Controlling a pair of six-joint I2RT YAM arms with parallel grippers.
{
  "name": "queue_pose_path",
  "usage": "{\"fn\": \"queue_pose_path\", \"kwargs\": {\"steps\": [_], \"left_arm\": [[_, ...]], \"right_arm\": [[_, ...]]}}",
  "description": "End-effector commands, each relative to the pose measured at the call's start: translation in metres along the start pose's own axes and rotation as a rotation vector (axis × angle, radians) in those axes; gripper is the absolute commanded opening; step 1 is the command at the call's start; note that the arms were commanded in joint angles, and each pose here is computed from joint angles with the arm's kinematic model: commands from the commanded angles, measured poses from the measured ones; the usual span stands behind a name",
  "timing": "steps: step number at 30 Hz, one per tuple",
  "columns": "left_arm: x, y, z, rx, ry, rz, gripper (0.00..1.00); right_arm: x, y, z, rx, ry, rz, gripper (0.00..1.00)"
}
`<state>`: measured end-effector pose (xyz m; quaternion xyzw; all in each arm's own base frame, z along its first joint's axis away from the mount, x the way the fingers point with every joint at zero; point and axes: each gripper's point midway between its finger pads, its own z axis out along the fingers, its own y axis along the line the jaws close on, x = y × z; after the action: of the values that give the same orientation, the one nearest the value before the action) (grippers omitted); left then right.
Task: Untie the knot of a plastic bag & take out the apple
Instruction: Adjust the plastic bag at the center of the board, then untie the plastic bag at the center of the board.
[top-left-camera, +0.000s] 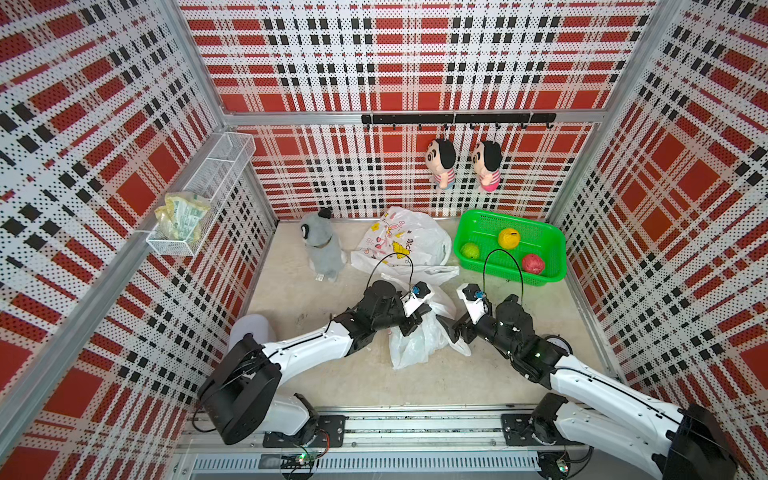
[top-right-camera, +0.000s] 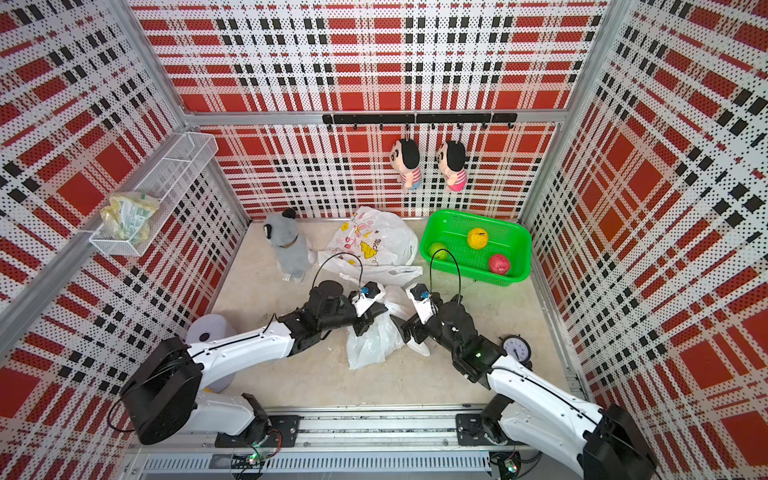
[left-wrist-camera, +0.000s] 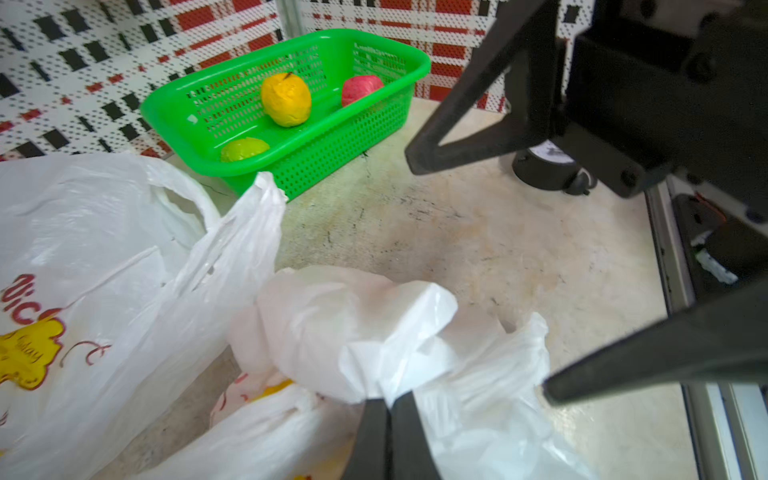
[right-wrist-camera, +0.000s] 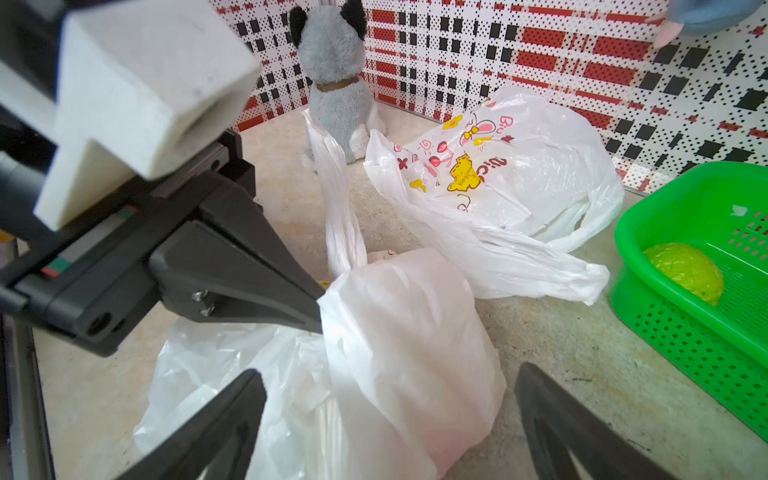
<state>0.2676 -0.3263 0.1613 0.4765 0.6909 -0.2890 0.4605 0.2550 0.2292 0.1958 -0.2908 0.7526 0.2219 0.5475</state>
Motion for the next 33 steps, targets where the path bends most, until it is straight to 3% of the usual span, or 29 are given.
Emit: {"fn": "queue_pose_path", "kwargs": {"steps": [1, 5, 10, 11, 12, 13, 14, 15, 22, 28, 33], "left_arm": [[-0.001, -0.001, 0.003, 0.109, 0.003, 0.064, 0.01], [0.003, 0.010, 0.005, 0.104, -0.001, 0.035, 0.06], [-0.004, 0.018, -0.020, -0.027, -0.125, -0.071, 0.37], [-0.007, 0.024, -0.027, -0.075, -0.154, -0.100, 0.51], [-0.010, 0.030, -0.035, -0.121, -0.188, -0.139, 0.56], [-0.010, 0.033, -0.040, -0.141, -0.208, -0.162, 0.67], [-0.012, 0.036, -0.045, -0.171, -0.227, -0.184, 0.92], [-0.013, 0.039, -0.050, -0.204, -0.252, -0.205, 0.98], [-0.005, 0.058, -0.087, -0.430, -0.364, -0.301, 0.98], [0.020, 0.045, -0.078, -0.443, -0.309, -0.327, 0.98], [0.011, 0.026, -0.084, -0.410, -0.342, -0.305, 0.99]], "right_arm": [[0.012, -0.008, 0.002, 0.034, 0.041, 0.002, 0.95], [0.020, -0.012, 0.017, 0.016, 0.073, 0.022, 0.90], [0.033, -0.009, 0.041, -0.051, 0.134, 0.052, 0.79], [0.035, -0.007, 0.045, -0.067, 0.145, 0.058, 0.76], [0.038, -0.005, 0.050, -0.078, 0.154, 0.070, 0.70], [0.039, -0.006, 0.055, -0.079, 0.151, 0.090, 0.60], [0.041, -0.006, 0.059, -0.077, 0.157, 0.102, 0.51], [0.042, -0.007, 0.064, -0.072, 0.164, 0.121, 0.41], [0.030, -0.013, 0.070, -0.043, 0.130, 0.211, 0.06], [0.005, -0.014, 0.064, -0.032, 0.080, 0.215, 0.00], [-0.012, -0.014, 0.055, -0.029, 0.024, 0.211, 0.00]]}}
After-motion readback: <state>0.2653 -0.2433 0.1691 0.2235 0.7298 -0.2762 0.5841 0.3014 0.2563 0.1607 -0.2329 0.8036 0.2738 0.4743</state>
